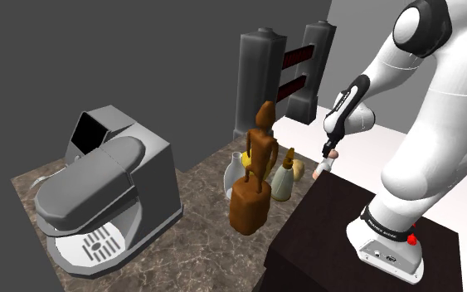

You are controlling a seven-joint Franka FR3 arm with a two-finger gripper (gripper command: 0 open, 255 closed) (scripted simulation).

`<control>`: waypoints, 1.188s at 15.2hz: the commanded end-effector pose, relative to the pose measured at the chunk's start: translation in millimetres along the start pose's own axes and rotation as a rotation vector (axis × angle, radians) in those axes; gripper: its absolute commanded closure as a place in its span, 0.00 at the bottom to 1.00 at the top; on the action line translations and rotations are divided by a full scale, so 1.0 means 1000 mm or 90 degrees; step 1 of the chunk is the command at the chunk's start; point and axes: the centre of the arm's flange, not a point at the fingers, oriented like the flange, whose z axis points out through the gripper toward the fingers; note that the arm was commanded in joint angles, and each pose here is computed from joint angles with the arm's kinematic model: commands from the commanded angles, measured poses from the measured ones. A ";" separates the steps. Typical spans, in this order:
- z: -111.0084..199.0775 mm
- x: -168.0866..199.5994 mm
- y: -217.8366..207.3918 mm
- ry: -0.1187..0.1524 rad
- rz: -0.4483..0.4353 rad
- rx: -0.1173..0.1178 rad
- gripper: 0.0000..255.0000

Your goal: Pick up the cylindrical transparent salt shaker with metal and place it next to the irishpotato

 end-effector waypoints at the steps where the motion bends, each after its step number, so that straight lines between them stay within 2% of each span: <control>1: 0.000 0.000 0.000 0.000 0.000 0.000 0.00; 6: 0.000 0.000 0.000 0.000 0.000 0.000 0.00; 10: -0.050 0.000 0.000 0.000 0.000 0.000 0.00; 18: -0.050 0.000 0.000 0.000 0.000 0.000 0.00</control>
